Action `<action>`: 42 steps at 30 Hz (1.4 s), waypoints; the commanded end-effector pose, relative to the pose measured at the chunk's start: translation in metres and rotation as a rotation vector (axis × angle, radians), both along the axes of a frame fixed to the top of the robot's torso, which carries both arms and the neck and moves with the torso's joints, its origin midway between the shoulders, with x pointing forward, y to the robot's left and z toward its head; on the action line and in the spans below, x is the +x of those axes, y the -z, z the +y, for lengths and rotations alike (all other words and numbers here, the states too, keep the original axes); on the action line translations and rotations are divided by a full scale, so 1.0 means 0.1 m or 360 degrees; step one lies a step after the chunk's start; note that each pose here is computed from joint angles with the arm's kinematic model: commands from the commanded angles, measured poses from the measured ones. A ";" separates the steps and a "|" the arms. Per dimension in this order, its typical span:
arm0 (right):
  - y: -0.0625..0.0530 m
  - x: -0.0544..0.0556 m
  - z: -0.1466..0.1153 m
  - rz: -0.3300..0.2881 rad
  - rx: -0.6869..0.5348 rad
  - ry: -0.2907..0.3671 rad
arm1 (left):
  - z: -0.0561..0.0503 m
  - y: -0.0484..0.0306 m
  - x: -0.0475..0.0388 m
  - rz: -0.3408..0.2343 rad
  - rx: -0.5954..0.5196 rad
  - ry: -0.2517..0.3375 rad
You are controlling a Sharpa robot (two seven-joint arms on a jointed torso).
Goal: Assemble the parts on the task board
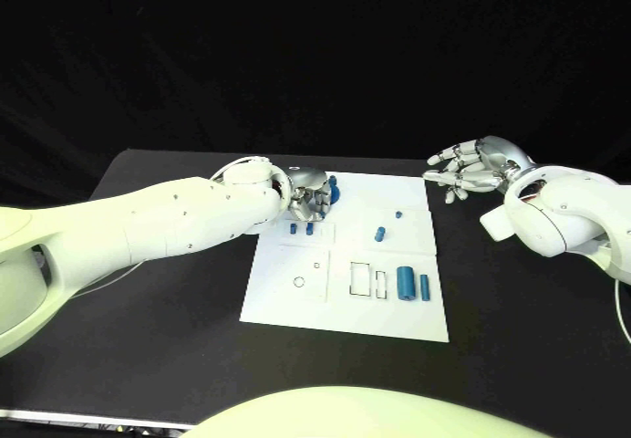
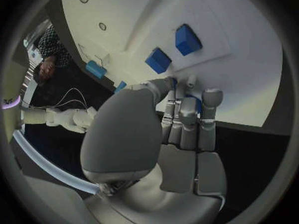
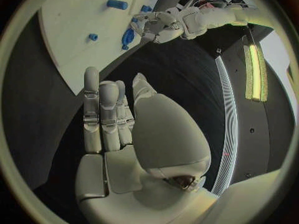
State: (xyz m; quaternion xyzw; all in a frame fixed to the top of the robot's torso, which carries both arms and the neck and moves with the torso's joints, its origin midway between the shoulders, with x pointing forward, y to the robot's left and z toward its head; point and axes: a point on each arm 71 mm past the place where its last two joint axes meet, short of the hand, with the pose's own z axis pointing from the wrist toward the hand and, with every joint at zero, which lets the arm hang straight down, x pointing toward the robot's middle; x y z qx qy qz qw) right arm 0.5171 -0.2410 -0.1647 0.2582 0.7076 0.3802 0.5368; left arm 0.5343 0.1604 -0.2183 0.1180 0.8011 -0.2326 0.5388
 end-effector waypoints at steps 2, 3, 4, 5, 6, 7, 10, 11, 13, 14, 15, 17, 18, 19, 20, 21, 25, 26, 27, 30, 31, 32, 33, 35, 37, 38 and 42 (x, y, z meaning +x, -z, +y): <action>0.00 0.00 0.02 -0.0010 0.0002 -0.0026 | -0.03 0.046 -0.033 0.0065 -0.0037 0.0024; 0.00 0.00 0.02 -0.0010 0.0002 -0.0026 | -0.03 0.045 -0.032 0.0064 -0.0042 0.0023; 0.00 0.00 0.02 -0.0010 0.0002 -0.0026 | -0.03 0.044 -0.032 0.0064 -0.0046 0.0022; 0.00 0.00 0.02 -0.0010 0.0002 -0.0026 | -0.03 0.044 -0.032 0.0065 -0.0049 0.0021; 0.00 0.00 0.02 -0.0010 0.0002 -0.0026 | -0.03 0.044 -0.032 0.0066 -0.0053 0.0018; 0.00 0.00 0.02 -0.0010 0.0002 -0.0026 | -0.03 0.044 -0.031 0.0066 -0.0054 0.0017; 0.00 0.00 0.02 -0.0011 -0.0001 -0.0026 | -0.02 0.044 -0.029 0.0066 -0.0058 0.0012; 0.00 0.00 0.02 -0.0012 -0.0002 -0.0027 | -0.02 0.043 -0.029 0.0065 -0.0059 0.0010; 0.00 0.00 0.02 -0.0013 -0.0005 -0.0029 | -0.01 0.037 -0.023 0.0051 -0.0068 0.0001; 0.00 0.00 0.02 -0.0013 -0.0005 -0.0029 | -0.01 0.035 -0.021 0.0047 -0.0072 -0.0001; 0.00 0.00 0.02 -0.0014 -0.0006 -0.0030 | -0.01 0.031 -0.018 0.0040 -0.0080 -0.0006; 0.00 0.00 0.02 -0.0014 -0.0007 -0.0031 | 0.00 0.022 -0.013 0.0025 -0.0097 -0.0014; 0.00 0.00 0.02 -0.0014 -0.0007 -0.0031 | 0.00 0.017 -0.012 0.0016 -0.0106 -0.0017; 0.00 0.00 0.02 -0.0014 -0.0007 -0.0031 | 0.00 0.012 -0.011 0.0009 -0.0115 -0.0020; 0.00 0.00 0.02 -0.0014 -0.0007 -0.0032 | 0.00 0.006 -0.011 0.0000 -0.0128 -0.0023; 0.00 0.00 0.02 -0.0013 -0.0007 -0.0032 | 0.01 -0.002 -0.013 -0.0010 -0.0142 -0.0026; 0.00 0.00 0.02 -0.0016 -0.0012 -0.0033 | 0.02 -0.038 -0.020 -0.0044 -0.0203 -0.0039; 0.00 0.00 0.02 -0.0018 -0.0015 -0.0034 | 0.03 -0.047 -0.022 -0.0051 -0.0216 -0.0041; 0.00 0.00 0.02 -0.0020 -0.0017 -0.0035 | 0.03 -0.056 -0.024 -0.0059 -0.0227 -0.0044; 0.00 0.00 0.02 -0.0023 -0.0023 -0.0035 | 0.06 -0.094 -0.028 -0.0083 -0.0262 -0.0052; 0.00 0.00 0.02 -0.0023 -0.0024 -0.0035 | 0.07 -0.108 -0.029 -0.0090 -0.0273 -0.0055; 0.00 0.00 0.02 -0.0024 -0.0025 -0.0035 | 0.08 -0.120 -0.030 -0.0095 -0.0281 -0.0057; 0.00 0.00 0.02 -0.0024 -0.0025 -0.0035 | 0.09 -0.134 -0.031 -0.0100 -0.0290 -0.0060; 0.00 0.00 0.02 -0.0024 -0.0026 -0.0036 | 0.11 -0.154 -0.034 -0.0107 -0.0304 -0.0065; 0.00 0.00 0.01 -0.0024 -0.0027 -0.0035 | 0.15 -0.190 -0.041 -0.0117 -0.0331 -0.0074; 0.00 0.00 0.01 -0.0024 -0.0028 -0.0035 | 0.16 -0.201 -0.043 -0.0118 -0.0339 -0.0077; 0.00 0.00 0.01 -0.0022 -0.0029 -0.0034 | 0.22 -0.235 -0.053 -0.0106 -0.0346 -0.0091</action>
